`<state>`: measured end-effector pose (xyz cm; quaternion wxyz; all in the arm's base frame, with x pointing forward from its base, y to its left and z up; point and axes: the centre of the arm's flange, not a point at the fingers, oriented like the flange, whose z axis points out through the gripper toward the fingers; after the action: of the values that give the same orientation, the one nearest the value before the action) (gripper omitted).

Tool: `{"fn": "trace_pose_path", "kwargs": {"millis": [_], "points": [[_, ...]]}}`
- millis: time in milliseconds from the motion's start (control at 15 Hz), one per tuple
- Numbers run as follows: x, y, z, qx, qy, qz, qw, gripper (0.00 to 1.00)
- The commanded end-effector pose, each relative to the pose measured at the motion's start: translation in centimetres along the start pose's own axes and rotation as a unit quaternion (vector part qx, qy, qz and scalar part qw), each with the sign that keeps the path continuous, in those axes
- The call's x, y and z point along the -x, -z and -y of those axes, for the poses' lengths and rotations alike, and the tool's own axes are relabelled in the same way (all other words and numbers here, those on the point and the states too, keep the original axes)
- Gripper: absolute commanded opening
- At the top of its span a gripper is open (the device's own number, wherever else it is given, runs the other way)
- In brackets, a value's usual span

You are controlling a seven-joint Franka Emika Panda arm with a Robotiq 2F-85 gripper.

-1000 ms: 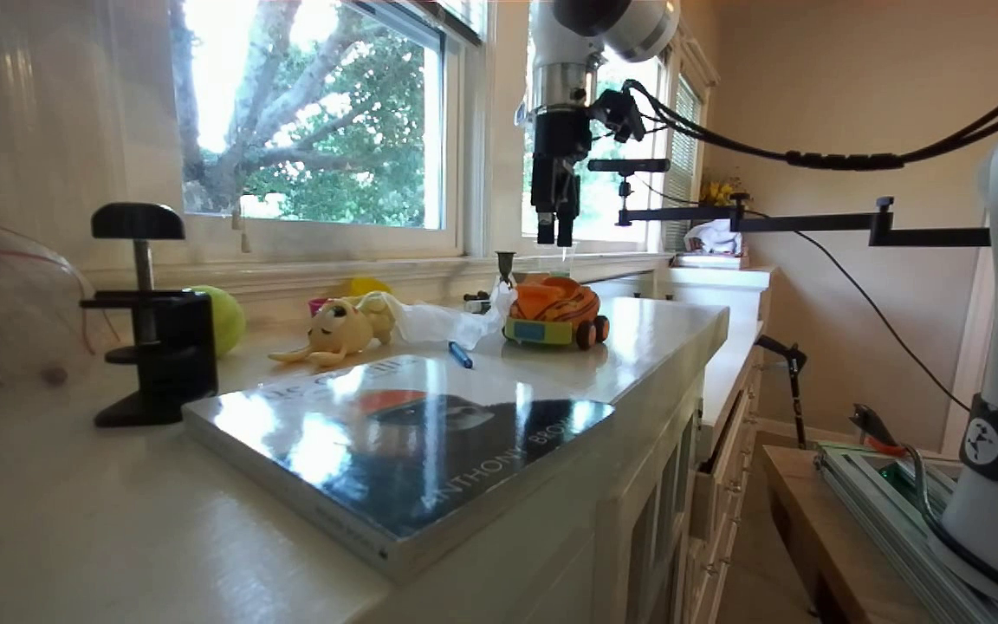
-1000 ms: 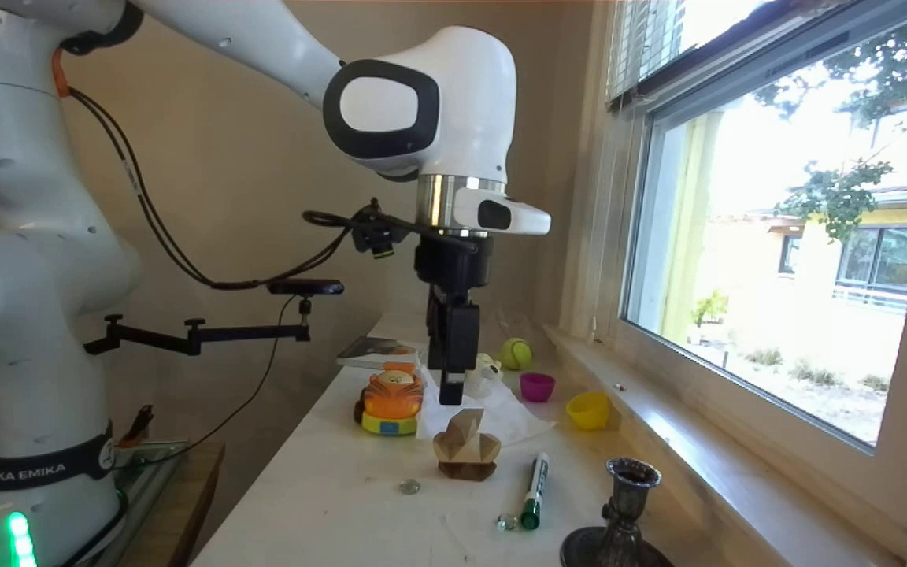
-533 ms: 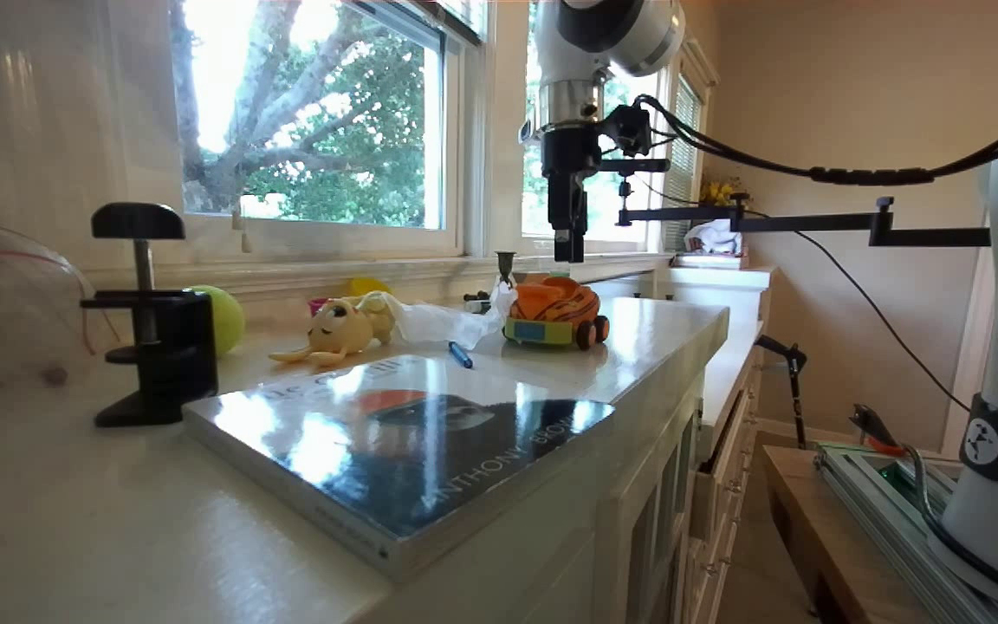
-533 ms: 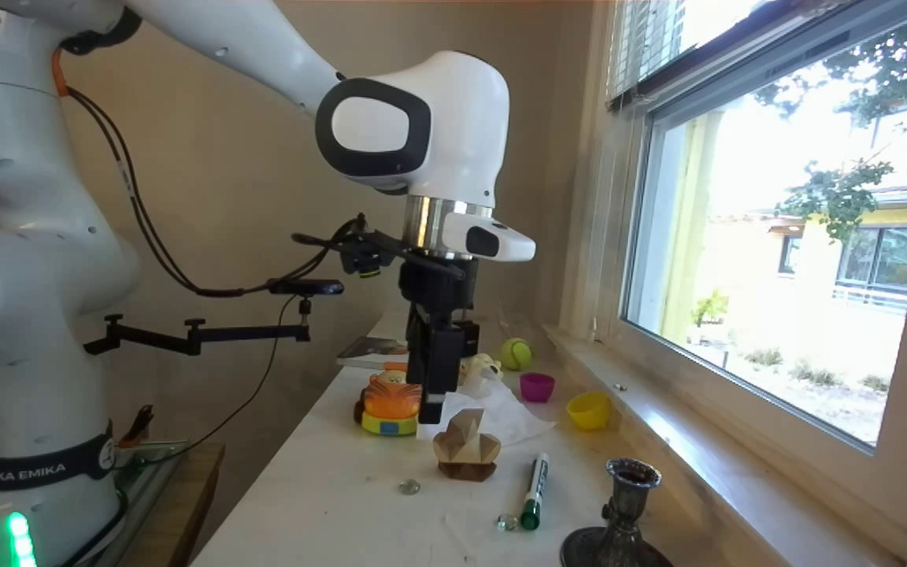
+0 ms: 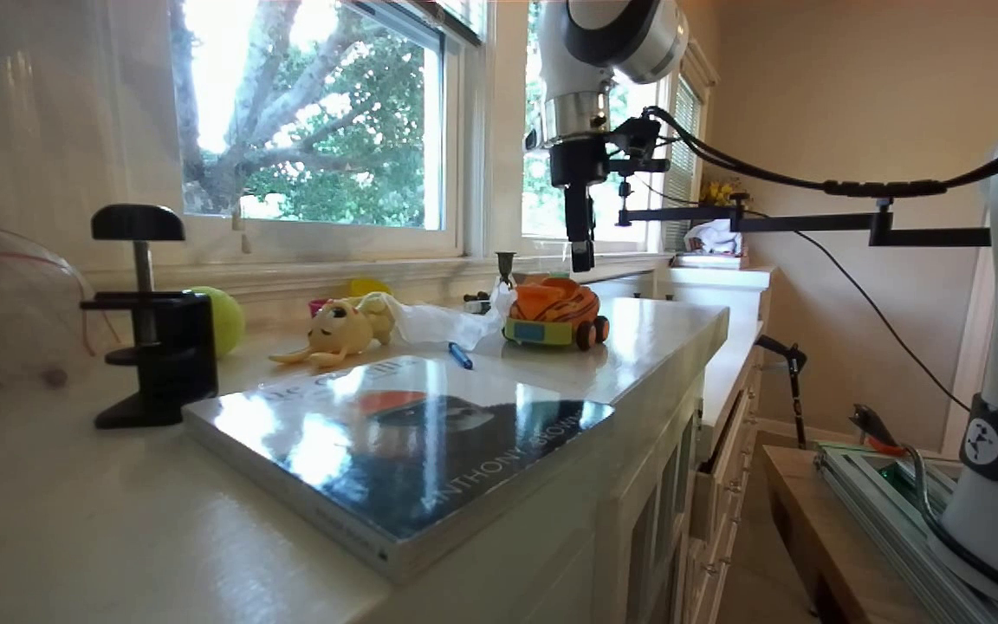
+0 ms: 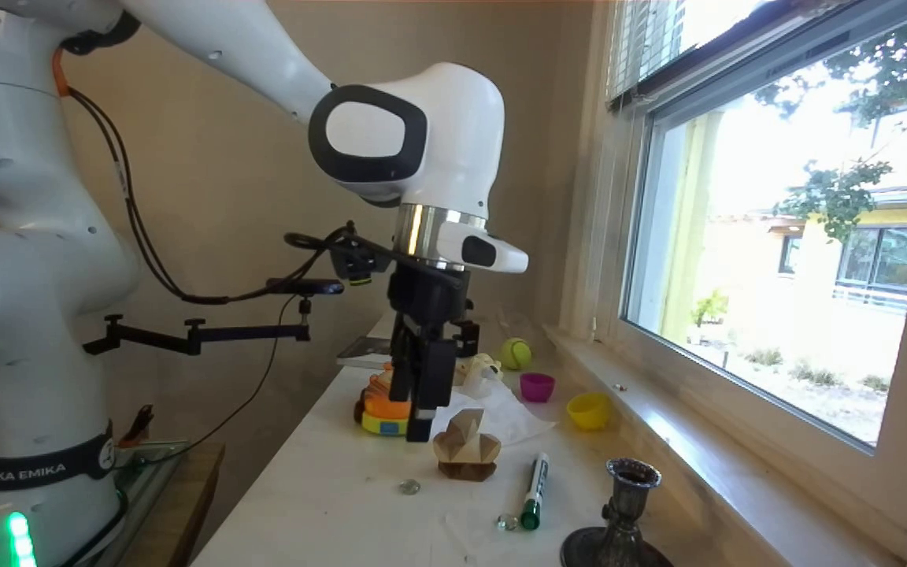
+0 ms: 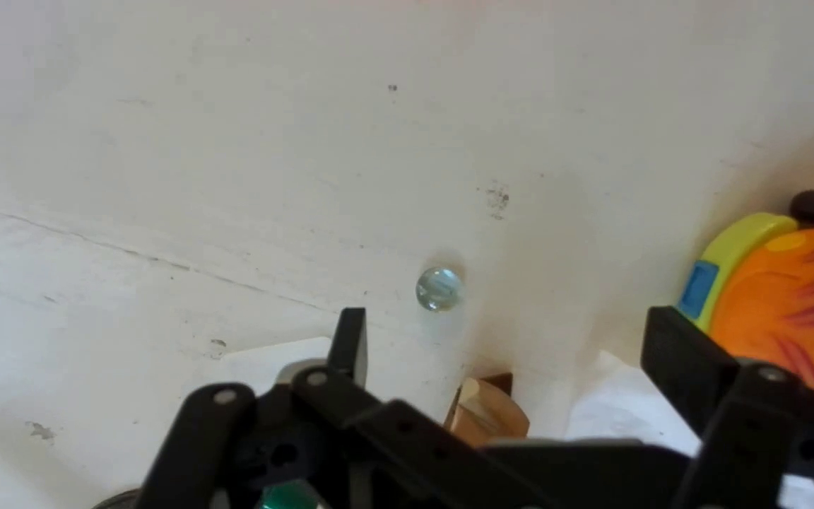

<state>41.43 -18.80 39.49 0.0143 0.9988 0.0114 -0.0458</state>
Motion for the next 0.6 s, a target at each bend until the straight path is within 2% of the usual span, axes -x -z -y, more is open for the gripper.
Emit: {"fn": "trace_pose_path", "kwargs": {"millis": [0,533], "points": [[1.0,-0.6,-0.8,0.017,-0.006,-0.002,0.9998,1.00],[1.5,-2.5,-2.3,0.022,-0.020,-0.039,0.9988,1.00]]}}
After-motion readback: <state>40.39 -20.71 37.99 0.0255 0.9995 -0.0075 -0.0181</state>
